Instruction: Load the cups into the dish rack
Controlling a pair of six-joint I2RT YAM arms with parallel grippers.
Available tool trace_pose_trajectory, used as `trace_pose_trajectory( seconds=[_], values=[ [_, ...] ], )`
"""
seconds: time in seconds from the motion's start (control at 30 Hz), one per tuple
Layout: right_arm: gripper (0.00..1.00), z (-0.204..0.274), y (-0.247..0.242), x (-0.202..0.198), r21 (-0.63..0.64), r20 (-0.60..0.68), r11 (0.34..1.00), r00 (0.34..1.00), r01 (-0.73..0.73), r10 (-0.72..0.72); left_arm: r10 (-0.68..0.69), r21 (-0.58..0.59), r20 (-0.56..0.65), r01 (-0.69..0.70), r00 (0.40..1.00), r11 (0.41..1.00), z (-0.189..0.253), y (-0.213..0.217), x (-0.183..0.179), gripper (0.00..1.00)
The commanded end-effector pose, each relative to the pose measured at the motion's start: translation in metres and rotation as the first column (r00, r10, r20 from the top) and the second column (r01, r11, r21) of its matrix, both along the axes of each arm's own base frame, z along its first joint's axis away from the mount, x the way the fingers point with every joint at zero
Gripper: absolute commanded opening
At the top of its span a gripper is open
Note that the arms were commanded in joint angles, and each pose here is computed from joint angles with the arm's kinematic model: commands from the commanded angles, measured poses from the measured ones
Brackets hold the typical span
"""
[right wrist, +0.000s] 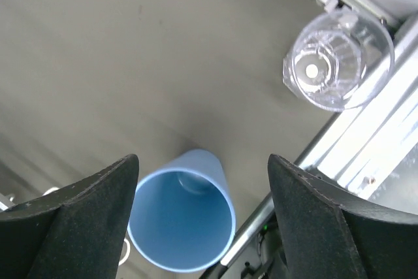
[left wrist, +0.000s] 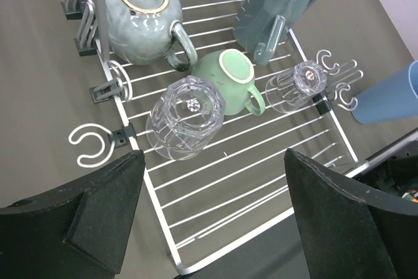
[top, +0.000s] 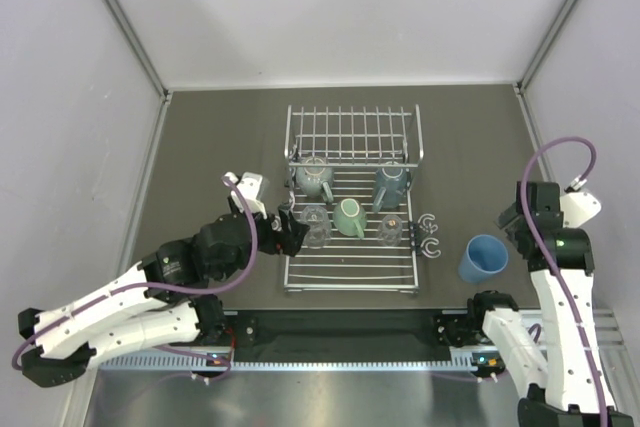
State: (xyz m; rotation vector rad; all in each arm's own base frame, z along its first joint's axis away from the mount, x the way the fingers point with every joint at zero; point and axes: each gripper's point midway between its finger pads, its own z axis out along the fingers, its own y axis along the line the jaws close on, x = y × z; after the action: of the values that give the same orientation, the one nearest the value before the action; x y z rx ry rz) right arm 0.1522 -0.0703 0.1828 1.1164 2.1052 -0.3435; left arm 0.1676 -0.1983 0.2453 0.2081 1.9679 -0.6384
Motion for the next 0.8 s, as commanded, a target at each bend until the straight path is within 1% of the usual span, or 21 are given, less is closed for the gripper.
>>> trace_pose_trajectory(
  seconds=[0.0, 0.17, 0.23, 0.27, 0.4, 0.5, 0.6, 0.63, 0.67, 0.77],
  values=[
    [0.79, -0.002, 0.001, -0.015, 0.029, -0.026, 0.998, 0.998, 0.050, -0.049, -0.022, -0.047, 0.026, 0.023, 0.999, 0.999, 0.018, -0.003, -0.002, 0.92],
    [0.81, -0.022, 0.019, -0.017, 0.139, -0.066, 0.989, 0.997, 0.041, -0.032, -0.014, -0.079, 0.040, 0.017, 0.999, 0.997, 0.027, 0.007, -0.006, 0.92],
    [0.80, -0.034, 0.027, -0.020, 0.187, -0.115, 0.981, 0.993, 0.049, -0.028, -0.010, -0.087, 0.045, 0.014, 0.999, 0.996, 0.029, 0.011, -0.007, 0.92],
    [0.78, -0.037, 0.029, -0.022, 0.195, -0.135, 0.979, 0.990, 0.057, -0.031, -0.008, -0.087, 0.048, 0.012, 0.999, 0.996, 0.030, 0.013, -0.007, 0.92],
    [0.76, -0.046, 0.028, -0.035, 0.192, -0.210, 0.975, 0.975, 0.112, -0.071, -0.002, -0.094, 0.048, 0.006, 0.999, 0.996, 0.032, 0.017, -0.009, 0.92],
    [0.76, -0.048, 0.030, -0.036, 0.205, -0.189, 0.972, 0.979, 0.114, -0.075, 0.002, -0.088, 0.046, 0.002, 0.999, 0.996, 0.030, 0.018, -0.008, 0.92],
    [0.73, -0.050, 0.032, -0.033, 0.225, -0.150, 0.968, 0.986, 0.111, -0.078, 0.000, -0.089, 0.043, 0.004, 0.999, 0.996, 0.029, 0.018, -0.009, 0.92],
    [0.71, -0.051, 0.033, -0.031, 0.232, -0.135, 0.967, 0.988, 0.109, -0.079, -0.004, -0.090, 0.043, 0.008, 0.999, 0.996, 0.029, 0.017, -0.009, 0.92],
    [0.67, -0.052, 0.034, -0.030, 0.234, -0.131, 0.966, 0.988, 0.109, -0.080, -0.004, -0.090, 0.042, 0.008, 0.999, 0.996, 0.029, 0.017, -0.009, 0.92],
    [0.62, -0.054, 0.033, -0.027, 0.235, -0.130, 0.966, 0.988, 0.112, -0.082, -0.008, -0.095, 0.040, 0.011, 0.999, 0.995, 0.031, 0.016, -0.010, 0.92]
  ],
)
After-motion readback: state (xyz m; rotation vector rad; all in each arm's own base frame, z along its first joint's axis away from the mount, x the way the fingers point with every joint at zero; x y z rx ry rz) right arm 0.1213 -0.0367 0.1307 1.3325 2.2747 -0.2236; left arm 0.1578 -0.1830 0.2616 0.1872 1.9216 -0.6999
